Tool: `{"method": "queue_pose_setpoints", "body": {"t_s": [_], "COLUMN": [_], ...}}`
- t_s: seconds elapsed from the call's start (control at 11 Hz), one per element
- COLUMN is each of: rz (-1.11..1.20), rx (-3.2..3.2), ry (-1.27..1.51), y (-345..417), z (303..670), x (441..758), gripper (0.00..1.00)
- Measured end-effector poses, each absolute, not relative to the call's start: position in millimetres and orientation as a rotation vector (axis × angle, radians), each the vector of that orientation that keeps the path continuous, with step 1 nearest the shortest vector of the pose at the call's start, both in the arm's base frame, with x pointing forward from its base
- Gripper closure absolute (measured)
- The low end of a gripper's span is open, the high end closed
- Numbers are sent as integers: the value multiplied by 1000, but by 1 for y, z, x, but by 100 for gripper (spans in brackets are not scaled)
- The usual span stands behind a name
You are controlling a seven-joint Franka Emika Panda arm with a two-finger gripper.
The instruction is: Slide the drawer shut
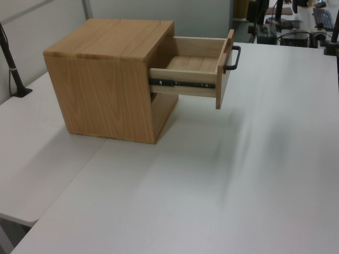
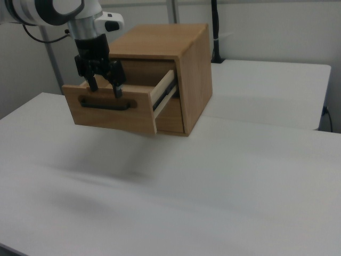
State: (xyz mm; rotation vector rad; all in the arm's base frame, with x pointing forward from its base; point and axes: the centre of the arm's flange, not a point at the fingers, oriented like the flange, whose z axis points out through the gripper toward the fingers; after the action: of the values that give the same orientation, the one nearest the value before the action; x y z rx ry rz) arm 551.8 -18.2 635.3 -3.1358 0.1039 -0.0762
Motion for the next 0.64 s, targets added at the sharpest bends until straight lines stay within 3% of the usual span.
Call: {"method": "queue_pose_setpoints", "body": {"t_s": [0.64], "rz": [-75], "rx": [-3136], "ry": [78], "y": [-9], "z": [635], "x": [552], "gripper": [0]}}
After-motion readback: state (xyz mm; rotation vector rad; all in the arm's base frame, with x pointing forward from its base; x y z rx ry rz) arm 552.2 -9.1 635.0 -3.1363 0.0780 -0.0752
